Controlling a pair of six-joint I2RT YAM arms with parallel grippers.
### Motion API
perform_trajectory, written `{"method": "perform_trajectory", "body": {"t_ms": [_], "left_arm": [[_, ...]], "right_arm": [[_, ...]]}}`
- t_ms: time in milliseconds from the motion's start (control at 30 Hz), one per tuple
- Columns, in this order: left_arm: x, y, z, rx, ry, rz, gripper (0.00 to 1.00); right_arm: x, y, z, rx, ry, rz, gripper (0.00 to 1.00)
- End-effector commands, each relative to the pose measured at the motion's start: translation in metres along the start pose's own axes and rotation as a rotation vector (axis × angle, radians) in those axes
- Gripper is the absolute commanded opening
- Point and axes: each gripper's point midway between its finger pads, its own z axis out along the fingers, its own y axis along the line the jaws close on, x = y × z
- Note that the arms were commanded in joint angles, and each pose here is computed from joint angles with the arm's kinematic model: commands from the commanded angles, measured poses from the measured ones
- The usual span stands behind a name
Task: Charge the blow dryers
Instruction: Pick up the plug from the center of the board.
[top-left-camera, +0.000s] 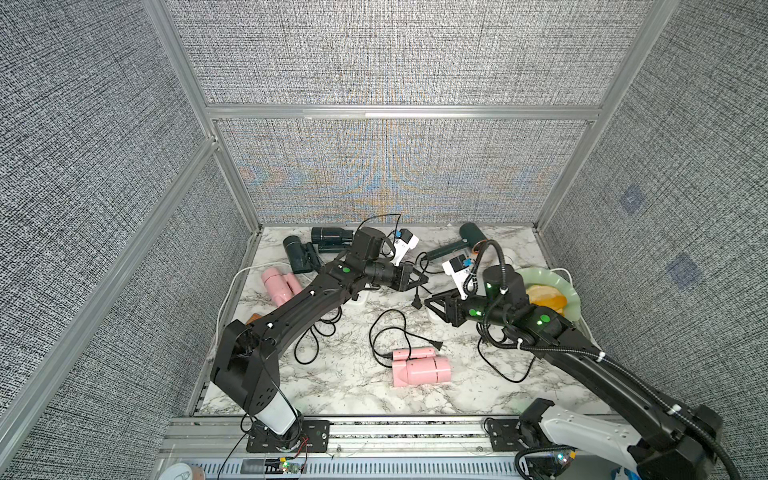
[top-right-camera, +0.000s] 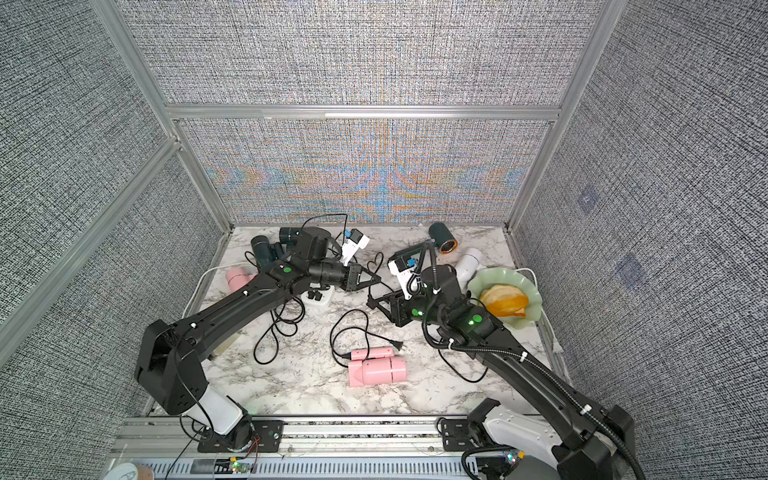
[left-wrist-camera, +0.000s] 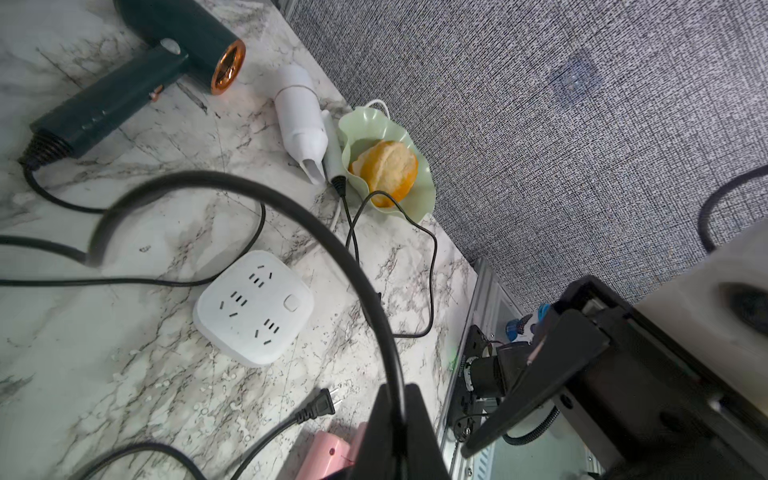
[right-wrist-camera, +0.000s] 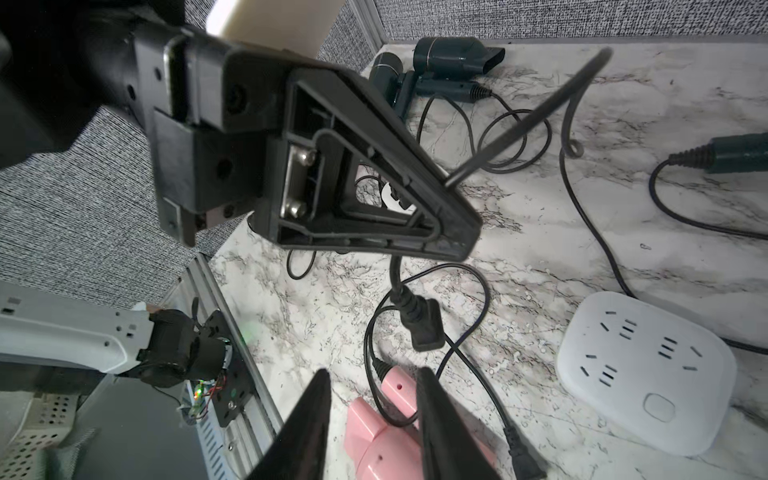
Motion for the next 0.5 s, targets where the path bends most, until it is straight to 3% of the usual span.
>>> {"method": "perform_trajectory", "body": {"t_ms": [0,467], "left_arm": [[0.002,0.000,0.001,0.008,0.015,-0.024,0.02],[0.005,-0.002,0.003,0.044,0.041,-0.072,0.02]], "right_arm": [[0.000,-0.008,0.011,0.087,0.019,-0.073,0.38],[0.009,-0.012,0.048,0.110,0.042,-0.105,0.37]]}}
